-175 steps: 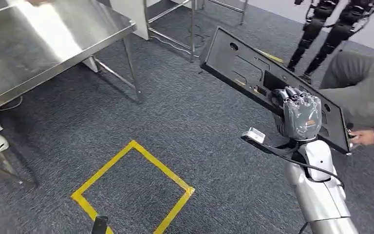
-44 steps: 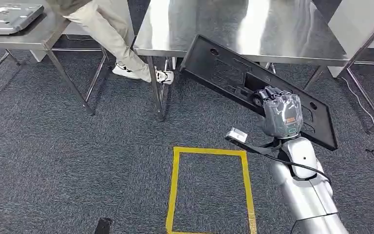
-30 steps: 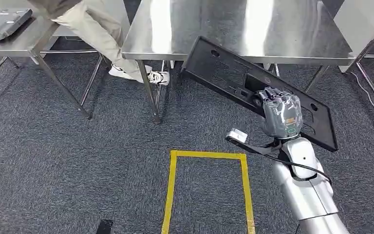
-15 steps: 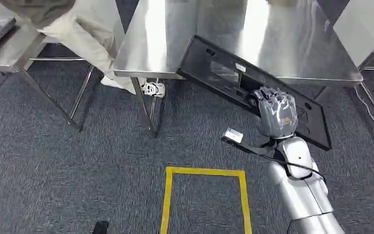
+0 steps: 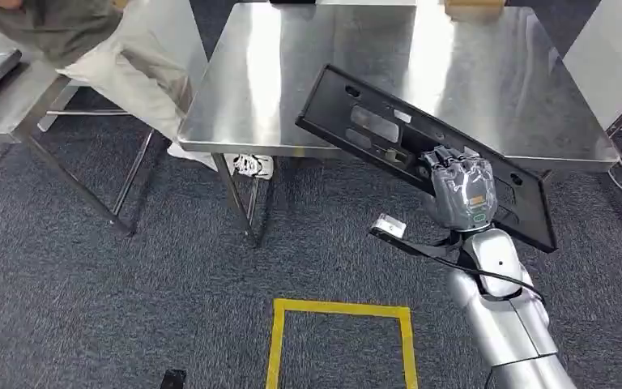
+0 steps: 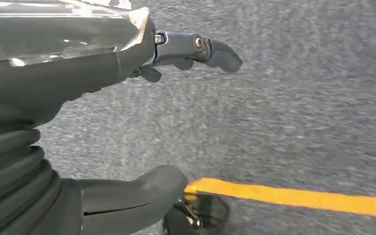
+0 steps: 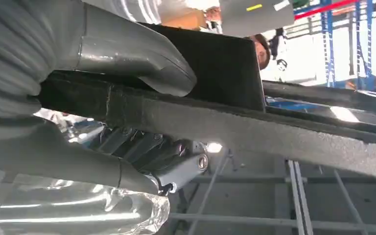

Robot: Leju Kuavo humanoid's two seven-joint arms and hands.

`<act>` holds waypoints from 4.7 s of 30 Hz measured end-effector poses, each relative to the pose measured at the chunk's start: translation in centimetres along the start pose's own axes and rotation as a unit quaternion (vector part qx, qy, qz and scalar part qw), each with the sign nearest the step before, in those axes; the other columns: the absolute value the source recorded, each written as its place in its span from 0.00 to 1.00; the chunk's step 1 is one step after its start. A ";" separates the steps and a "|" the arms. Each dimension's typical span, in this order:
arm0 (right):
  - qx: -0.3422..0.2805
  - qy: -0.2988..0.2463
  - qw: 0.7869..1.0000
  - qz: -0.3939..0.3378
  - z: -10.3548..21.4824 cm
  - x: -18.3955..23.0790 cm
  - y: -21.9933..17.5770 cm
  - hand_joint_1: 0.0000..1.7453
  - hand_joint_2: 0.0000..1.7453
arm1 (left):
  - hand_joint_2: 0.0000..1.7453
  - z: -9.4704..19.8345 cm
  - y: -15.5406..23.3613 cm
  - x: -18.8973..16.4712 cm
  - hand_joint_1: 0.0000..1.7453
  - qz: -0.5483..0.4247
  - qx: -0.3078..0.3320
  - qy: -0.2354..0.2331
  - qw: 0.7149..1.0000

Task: Take the parts from the cabinet and place them on the table.

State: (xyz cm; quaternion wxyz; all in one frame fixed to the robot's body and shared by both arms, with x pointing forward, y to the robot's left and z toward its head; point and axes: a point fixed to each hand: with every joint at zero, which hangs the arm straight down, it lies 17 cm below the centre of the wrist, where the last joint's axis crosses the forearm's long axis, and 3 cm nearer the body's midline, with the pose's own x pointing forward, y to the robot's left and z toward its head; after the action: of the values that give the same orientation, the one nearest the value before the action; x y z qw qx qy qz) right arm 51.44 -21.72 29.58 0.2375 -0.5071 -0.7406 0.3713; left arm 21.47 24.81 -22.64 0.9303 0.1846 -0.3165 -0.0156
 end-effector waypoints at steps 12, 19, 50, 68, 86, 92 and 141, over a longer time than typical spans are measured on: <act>-0.006 -0.003 1.000 0.004 -1.0 -0.1 -0.5 1.00 1.00 | 1.00 -0.1 0.2 0.0 0.00 -0.001 0.002 0.000 1.000; 0.012 -0.004 1.000 -0.004 -2.4 0.1 0.7 1.00 1.00 | 1.00 -0.2 0.3 0.2 0.00 0.000 0.003 -0.002 1.000; 0.106 -0.018 0.992 -0.062 -10.1 5.0 7.0 1.00 1.00 | 1.00 0.0 -0.1 0.0 0.00 0.005 -0.005 0.002 1.000; 0.119 -0.018 0.992 -0.044 -11.0 5.1 7.6 1.00 1.00 | 1.00 0.0 0.1 -0.3 0.00 0.009 -0.003 0.003 1.000; 0.147 0.118 0.982 0.021 -10.6 -7.3 7.0 1.00 1.00 | 1.00 0.2 0.1 -0.8 0.00 0.009 -0.003 0.003 1.000; 0.151 0.146 0.977 0.034 -10.1 -10.3 6.5 1.00 1.00 | 1.00 0.2 0.2 -0.8 0.00 0.009 -0.002 0.001 1.000; 0.215 0.222 0.949 0.058 -3.7 -17.1 9.1 1.00 1.00 | 1.00 0.5 2.0 1.5 0.00 0.002 0.057 -0.071 0.996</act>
State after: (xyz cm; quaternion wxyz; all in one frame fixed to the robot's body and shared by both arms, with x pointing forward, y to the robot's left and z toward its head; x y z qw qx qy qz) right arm 65.72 -34.58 25.05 0.4774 -0.5557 -0.5408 0.4133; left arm 22.22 26.34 -20.71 0.8934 0.2351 -0.3828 -0.0088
